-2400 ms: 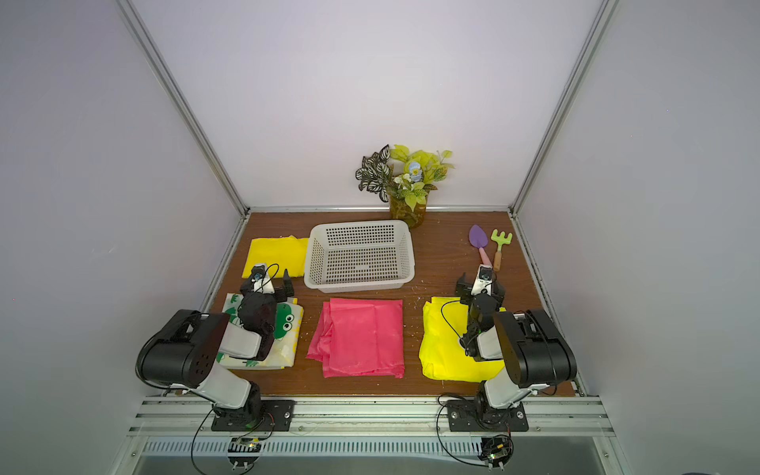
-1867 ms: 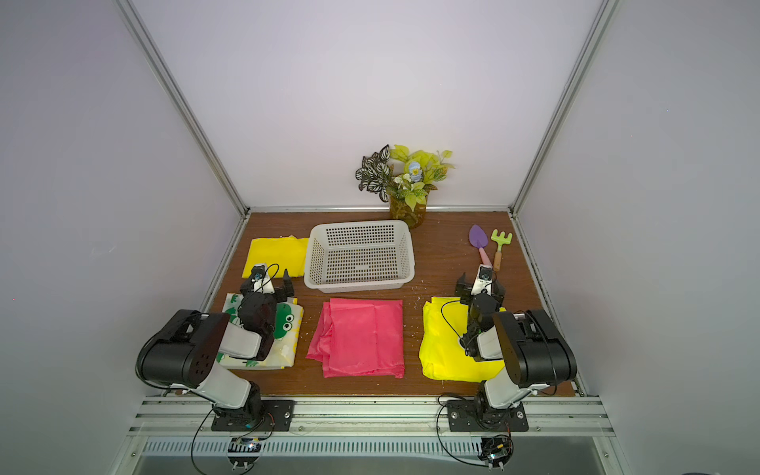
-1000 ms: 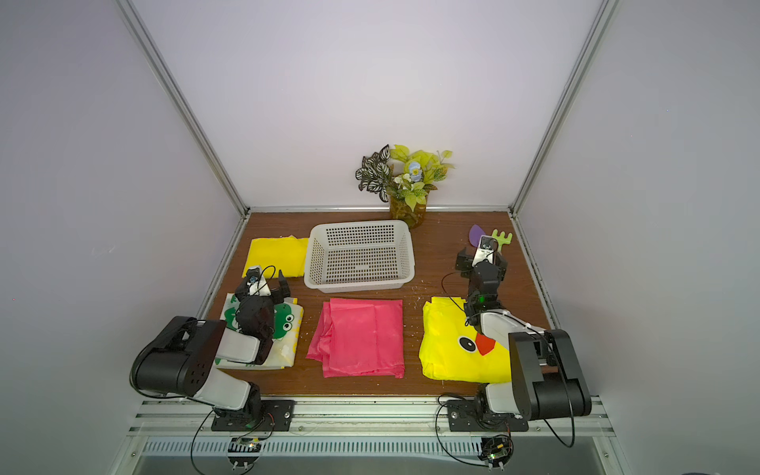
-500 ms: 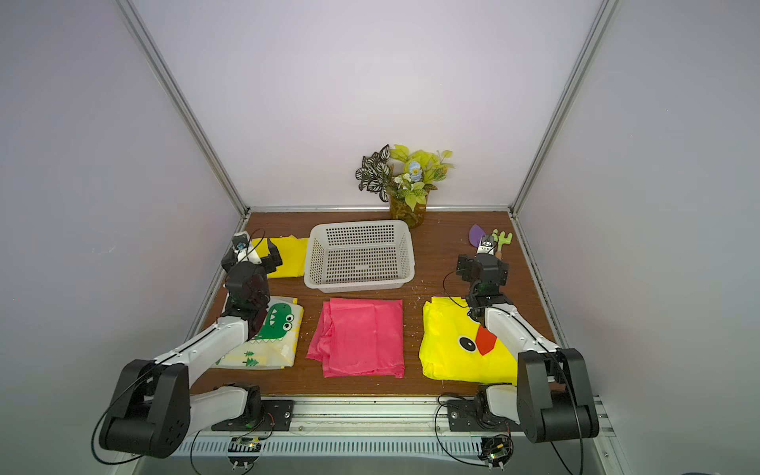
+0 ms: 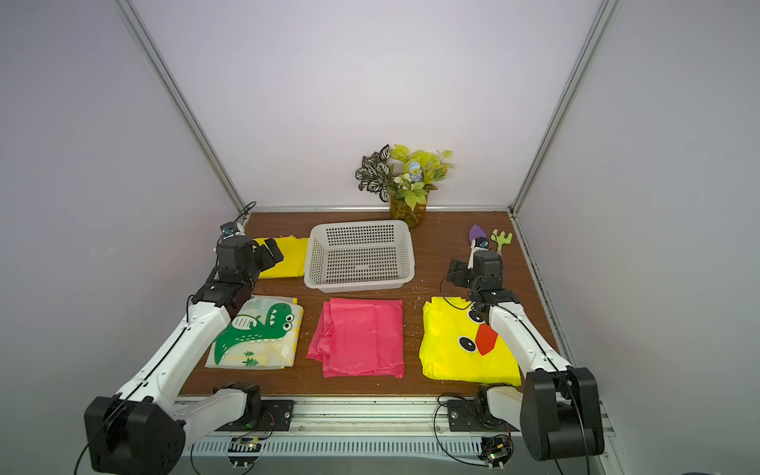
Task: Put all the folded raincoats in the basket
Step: Pick up the raincoat from the center of the board.
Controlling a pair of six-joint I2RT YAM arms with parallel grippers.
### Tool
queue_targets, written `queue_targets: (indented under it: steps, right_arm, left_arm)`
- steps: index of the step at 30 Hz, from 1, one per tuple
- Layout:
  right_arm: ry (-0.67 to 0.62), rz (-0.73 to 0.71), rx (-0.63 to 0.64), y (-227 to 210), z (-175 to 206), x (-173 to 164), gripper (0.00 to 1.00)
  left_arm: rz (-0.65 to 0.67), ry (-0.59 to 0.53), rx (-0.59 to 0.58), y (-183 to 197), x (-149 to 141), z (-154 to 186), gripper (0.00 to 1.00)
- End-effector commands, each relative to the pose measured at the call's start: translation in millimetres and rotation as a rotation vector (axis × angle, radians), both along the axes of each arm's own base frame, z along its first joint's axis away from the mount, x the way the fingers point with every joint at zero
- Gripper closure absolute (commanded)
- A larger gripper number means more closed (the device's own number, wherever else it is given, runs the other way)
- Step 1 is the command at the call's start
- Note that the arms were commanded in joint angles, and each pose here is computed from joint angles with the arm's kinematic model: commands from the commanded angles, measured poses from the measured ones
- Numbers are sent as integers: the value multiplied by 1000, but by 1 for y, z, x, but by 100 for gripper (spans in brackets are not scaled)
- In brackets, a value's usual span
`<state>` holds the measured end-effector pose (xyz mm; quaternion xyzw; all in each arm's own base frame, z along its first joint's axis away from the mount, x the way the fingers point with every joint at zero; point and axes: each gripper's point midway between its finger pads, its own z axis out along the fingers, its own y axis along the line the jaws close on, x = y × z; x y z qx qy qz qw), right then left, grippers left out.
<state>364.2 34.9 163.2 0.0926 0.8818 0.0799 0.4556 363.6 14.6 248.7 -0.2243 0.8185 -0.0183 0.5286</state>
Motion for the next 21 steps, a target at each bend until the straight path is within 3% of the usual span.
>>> queue_targets:
  steps: [1,4,7,8,16,21]
  right_arm:
    - [67,27,110,17,1,-20,11]
    - [122,33,162,28,3,-34,16]
    - [166,87,230,49,8,-50,31]
    - [178,91,255,56,9,-55,32]
    - [219,140,311,91,23,-85,23]
    - [262,250,392,123,25,-98,22]
  left_arm:
    - [-14,91,-138,-11,-22,-20,1]
    - [-64,172,-206,-28,-27,-39,0]
    - [-141,263,-250,-55,-34,-58,1]
    - [-164,291,-271,-63,-38,-63,0]
    - [-318,359,-399,-110,-77,-81,0]
    - [-396,380,-435,-129,-96,-83,0]
